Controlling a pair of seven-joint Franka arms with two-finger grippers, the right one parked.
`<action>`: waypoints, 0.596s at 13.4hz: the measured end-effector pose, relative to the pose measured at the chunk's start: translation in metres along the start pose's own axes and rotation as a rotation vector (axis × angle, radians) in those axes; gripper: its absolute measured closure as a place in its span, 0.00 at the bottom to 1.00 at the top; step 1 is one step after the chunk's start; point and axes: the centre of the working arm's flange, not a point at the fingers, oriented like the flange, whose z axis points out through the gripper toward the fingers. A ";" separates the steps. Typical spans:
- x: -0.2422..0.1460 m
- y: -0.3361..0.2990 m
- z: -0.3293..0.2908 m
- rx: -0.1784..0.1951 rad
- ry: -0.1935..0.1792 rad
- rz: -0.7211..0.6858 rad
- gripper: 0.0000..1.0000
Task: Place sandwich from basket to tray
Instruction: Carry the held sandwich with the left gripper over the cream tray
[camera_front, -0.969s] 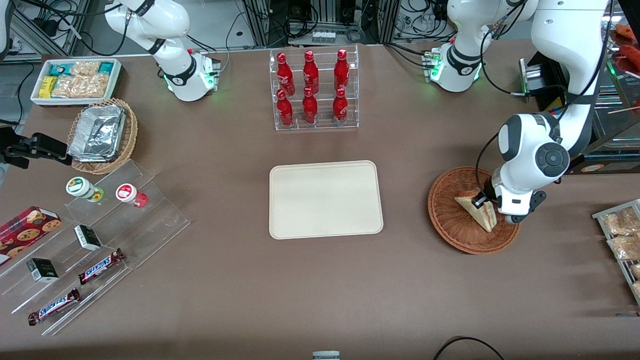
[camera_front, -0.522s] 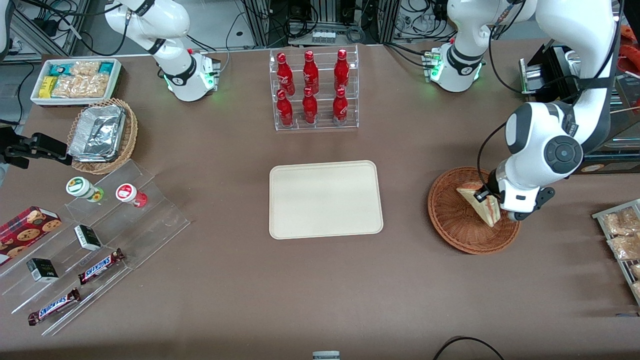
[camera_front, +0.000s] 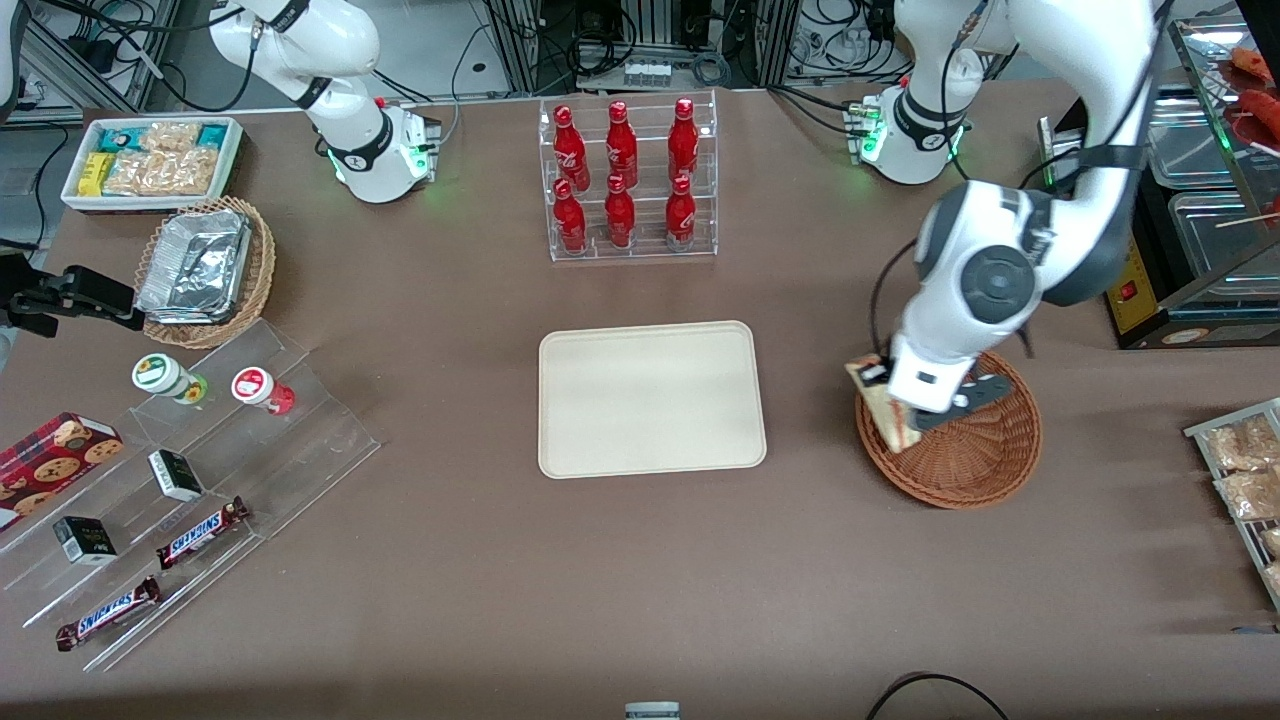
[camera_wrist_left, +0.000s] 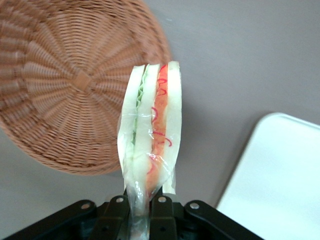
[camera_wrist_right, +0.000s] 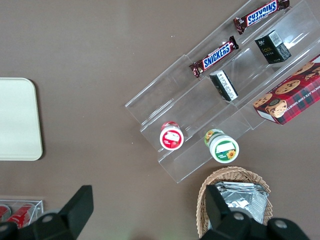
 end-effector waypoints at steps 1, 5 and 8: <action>-0.010 0.018 0.000 0.000 0.005 0.033 0.86; -0.041 0.080 0.005 -0.011 0.006 0.133 0.86; -0.059 0.119 0.004 -0.042 -0.001 0.194 0.86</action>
